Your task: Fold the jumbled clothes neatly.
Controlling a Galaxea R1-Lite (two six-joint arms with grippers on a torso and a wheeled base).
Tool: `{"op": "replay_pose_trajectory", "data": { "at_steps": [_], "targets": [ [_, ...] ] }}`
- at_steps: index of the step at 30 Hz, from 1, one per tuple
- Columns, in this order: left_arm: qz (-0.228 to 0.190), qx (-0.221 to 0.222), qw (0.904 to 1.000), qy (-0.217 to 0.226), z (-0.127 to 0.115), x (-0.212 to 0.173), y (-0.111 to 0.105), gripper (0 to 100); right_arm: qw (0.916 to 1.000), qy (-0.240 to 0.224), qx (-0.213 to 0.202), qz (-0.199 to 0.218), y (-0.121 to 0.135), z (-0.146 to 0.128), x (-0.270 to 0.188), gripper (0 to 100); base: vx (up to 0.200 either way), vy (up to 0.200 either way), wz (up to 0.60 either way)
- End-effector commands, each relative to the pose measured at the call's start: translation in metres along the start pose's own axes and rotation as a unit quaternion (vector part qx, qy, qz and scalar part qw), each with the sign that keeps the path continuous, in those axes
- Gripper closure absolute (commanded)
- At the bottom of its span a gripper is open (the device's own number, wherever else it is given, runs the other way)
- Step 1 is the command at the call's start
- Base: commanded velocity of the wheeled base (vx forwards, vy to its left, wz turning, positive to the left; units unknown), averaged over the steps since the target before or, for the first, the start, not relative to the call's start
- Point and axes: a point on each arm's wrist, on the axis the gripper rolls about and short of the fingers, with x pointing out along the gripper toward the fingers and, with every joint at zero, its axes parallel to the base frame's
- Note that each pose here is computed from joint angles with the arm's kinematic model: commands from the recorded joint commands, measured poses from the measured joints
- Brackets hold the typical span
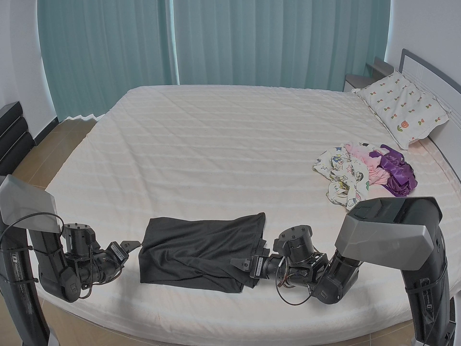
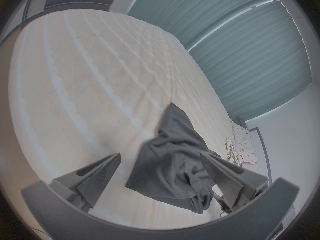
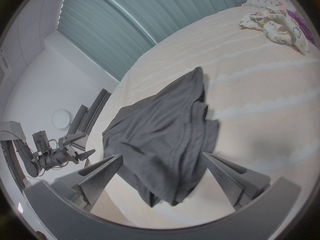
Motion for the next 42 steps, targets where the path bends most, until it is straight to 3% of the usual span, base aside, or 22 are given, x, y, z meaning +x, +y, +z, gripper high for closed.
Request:
{"op": "replay_pose_trajectory", "data": {
  "at_steps": [1,6,13,23,24,34,42],
  "targets": [
    [0.000,-0.005,1.0000,-0.006,0.004,0.001,0.001,0,1.0000,0.004,0.000,-0.002,-0.001,-0.002,0.000,0,0.000,0.200,0.00],
    [0.002,-0.008,0.9999,-0.012,0.007,0.001,0.003,0,1.0000,0.007,-0.001,-0.006,-0.002,-0.004,-0.001,0,0.000,0.080,0.00],
    [0.005,-0.005,0.9999,-0.010,0.006,0.002,0.005,0,0.9982,0.024,-0.012,-0.054,-0.016,-0.004,-0.012,0,0.000,0.000,0.00],
    [0.005,-0.005,0.9999,-0.009,0.006,0.002,0.005,0,0.9960,0.044,-0.042,-0.065,-0.019,-0.013,-0.023,0,0.000,0.000,0.00],
    [0.005,-0.005,0.9999,-0.009,0.006,0.002,0.005,0,0.9960,0.044,-0.042,-0.065,-0.019,-0.013,-0.023,100,0.000,0.000,0.00],
    [0.005,-0.005,0.9999,-0.010,0.006,0.002,0.005,0,0.9895,0.071,-0.085,-0.092,-0.033,-0.018,-0.049,100,0.000,0.000,0.00],
    [0.005,-0.005,0.9999,-0.009,0.006,0.003,0.005,0,0.9889,0.072,-0.086,-0.097,-0.036,-0.017,-0.055,100,0.000,0.000,0.00]
  ]
}}
